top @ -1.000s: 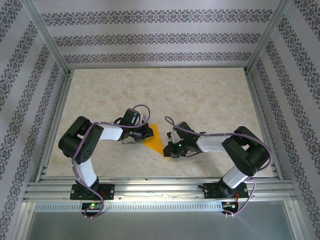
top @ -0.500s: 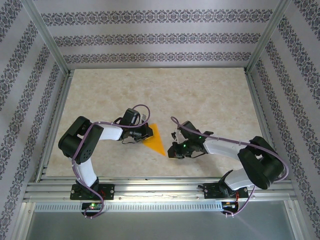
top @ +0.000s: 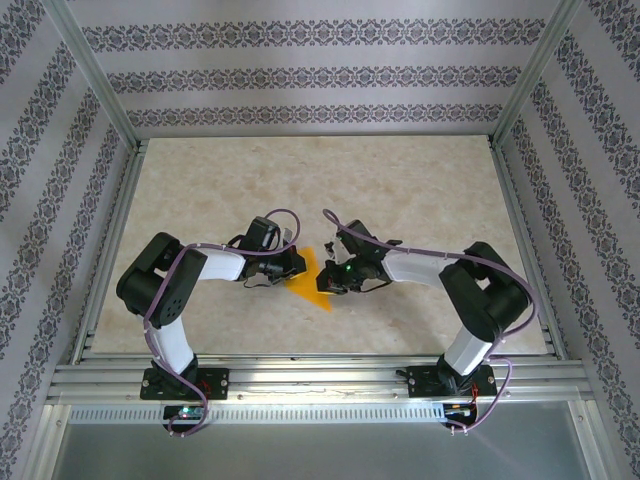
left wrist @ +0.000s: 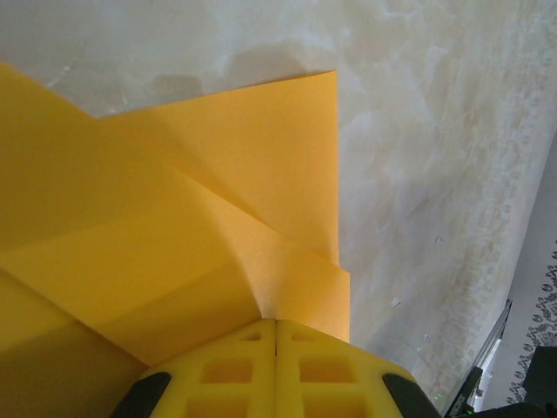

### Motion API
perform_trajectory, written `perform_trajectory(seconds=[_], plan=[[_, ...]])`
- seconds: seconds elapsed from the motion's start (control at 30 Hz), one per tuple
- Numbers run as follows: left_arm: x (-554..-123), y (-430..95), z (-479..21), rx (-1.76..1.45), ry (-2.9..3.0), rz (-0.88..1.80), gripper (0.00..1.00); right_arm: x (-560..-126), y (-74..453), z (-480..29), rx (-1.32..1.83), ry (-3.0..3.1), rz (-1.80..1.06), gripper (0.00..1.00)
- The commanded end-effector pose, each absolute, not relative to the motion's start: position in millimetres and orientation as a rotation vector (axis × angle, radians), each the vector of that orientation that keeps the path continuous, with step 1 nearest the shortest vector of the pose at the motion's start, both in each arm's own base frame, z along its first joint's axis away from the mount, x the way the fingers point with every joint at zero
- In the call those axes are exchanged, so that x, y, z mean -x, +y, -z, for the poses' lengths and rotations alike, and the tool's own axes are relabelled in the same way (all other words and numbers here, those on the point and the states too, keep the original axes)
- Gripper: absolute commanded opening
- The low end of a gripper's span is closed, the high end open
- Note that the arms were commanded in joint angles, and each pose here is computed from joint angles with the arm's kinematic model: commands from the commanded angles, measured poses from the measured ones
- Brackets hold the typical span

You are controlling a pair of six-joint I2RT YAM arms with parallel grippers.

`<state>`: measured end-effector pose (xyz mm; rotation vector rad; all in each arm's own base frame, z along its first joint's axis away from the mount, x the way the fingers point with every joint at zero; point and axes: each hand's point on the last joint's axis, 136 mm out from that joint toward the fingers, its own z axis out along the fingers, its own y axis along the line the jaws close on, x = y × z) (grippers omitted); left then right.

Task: Fold a paper plane with a square sheet of paper (pick it up from the middle)

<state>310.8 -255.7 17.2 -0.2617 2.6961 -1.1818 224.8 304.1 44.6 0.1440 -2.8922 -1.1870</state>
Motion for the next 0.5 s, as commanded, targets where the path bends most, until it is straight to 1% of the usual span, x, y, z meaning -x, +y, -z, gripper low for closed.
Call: perform_trajectory(seconds=[0.0,0.27,0.37,0.47], plan=[[-301.1,-226.1,18.8,0.387,2.790,0.994,0.00,-232.3,316.5,-49.9,-0.144,-2.898,1.211,0.05],[-301.2,-226.4,19.7,0.392,2.783,1.002,0.00,-239.4,322.5,-38.9,-0.126,-2.892,1.186,0.05],[-300.9,-227.9,19.2,0.387,2.788,1.012,0.00,-241.3,317.0,-32.8,-0.107,-2.910,1.157,0.05],[-300.9,-227.2,16.9,0.379,2.787,1.004,0.00,-235.6,303.9,-14.8,-0.068,-2.914,1.078,0.05]])
